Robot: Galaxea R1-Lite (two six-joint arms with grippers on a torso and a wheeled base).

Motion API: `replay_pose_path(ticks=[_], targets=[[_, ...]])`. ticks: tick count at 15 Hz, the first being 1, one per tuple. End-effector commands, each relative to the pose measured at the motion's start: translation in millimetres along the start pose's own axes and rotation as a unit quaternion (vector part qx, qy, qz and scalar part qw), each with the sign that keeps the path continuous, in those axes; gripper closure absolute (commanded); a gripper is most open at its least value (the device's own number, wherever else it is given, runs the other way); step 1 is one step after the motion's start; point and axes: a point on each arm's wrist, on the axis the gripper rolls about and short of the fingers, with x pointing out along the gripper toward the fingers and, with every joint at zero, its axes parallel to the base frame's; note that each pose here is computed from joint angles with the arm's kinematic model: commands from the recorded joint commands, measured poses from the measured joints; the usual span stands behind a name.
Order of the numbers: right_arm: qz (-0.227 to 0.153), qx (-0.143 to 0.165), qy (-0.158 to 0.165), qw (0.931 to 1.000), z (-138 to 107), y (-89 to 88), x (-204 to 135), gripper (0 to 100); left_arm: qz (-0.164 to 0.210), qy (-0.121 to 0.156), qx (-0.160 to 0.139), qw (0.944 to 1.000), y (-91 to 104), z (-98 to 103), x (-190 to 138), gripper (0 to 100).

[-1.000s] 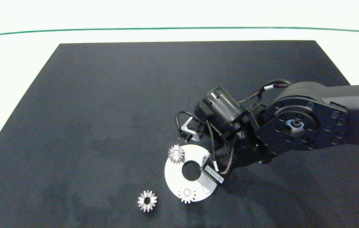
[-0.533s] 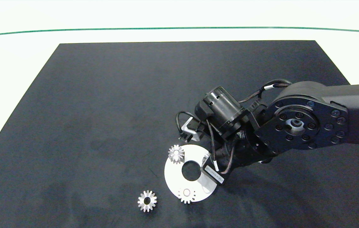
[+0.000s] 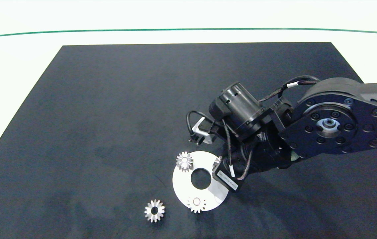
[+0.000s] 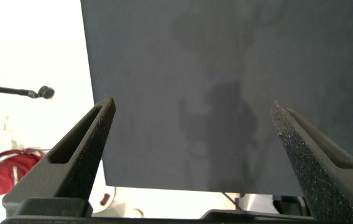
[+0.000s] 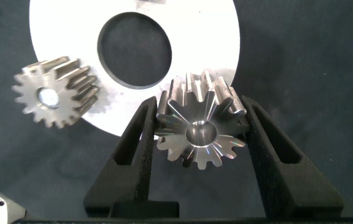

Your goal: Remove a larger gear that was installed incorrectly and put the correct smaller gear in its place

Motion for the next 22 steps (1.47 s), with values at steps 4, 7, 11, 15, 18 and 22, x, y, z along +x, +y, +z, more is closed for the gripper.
replay_pose_path(ticks=[4, 7, 11, 15, 18, 22], targets=[[-0.005, 0.001, -0.035, 0.9994, 0.0, -2.3, -29.3, 63, 0.0, 0.002, 0.002, 1.0, -0.2, -0.7, 0.3, 0], [-0.013, 0.012, -0.047, 0.9987, -4.8, -10.8, -43.4, 63, 0.0, 0.003, 0.002, 1.0, -0.2, -0.9, 0.3, 0], [-0.024, 0.033, -0.016, 0.999, -28.3, -26.4, -42.8, 63, 0.0, 0.003, 0.002, 1.0, -0.2, -0.7, 0.3, 0], [-0.028, 0.055, 0.022, 0.9978, -57.1, -37.9, -38.8, 63, 0.001, 0.003, 0.002, 1.0, -0.1, -0.8, 0.3, 0], [-0.029, 0.062, 0.036, 0.997, -69.6, -37.5, -26.3, 63, 0.001, 0.002, 0.002, 1.0, -0.1, -0.6, 0.3, 0], [-0.025, 0.067, 0.041, 0.9966, -81.8, -34.4, -13.2, 63, 0.002, 0.002, 0.002, 1.0, 0.0, -0.6, 0.3, 0]])
